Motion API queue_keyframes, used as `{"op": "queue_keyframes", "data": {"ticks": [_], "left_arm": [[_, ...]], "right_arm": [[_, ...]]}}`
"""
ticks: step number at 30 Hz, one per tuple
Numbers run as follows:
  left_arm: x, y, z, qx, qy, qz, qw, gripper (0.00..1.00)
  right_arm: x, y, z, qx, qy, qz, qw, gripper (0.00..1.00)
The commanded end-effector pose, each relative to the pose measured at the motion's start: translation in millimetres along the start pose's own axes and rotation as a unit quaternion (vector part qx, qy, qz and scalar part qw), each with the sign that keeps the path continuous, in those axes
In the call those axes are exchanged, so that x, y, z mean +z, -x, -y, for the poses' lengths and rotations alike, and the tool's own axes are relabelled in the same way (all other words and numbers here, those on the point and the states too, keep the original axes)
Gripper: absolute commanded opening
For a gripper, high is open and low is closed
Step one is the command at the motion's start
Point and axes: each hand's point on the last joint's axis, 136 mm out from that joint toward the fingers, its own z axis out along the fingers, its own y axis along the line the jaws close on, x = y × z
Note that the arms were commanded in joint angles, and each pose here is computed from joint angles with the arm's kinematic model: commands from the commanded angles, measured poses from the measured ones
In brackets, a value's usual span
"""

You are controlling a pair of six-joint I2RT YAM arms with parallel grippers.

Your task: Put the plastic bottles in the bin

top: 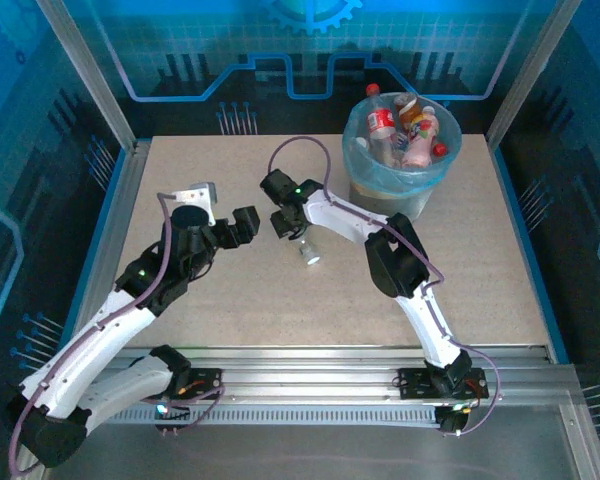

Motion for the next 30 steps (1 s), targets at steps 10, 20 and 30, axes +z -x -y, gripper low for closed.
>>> {"op": "queue_keyframes", "data": {"ticks": [10,20,30], "left_arm": [[0,20,16,-0.018,-0.023,0.016,0.999,0.96],[8,25,135,0.049,-0.147,0.015,0.988,0.94],[18,9,182,0.086,-0.185,-0.007,0.979,0.95]], "right_arm": [[-174,78,34,-0.008,0.023,0.169,0.985,0.54],[-367,120,191,0.143,-0.083,0.449,0.878,0.51],[-354,107,274,0.221,-0.145,0.5,0.825,0.5]]}}
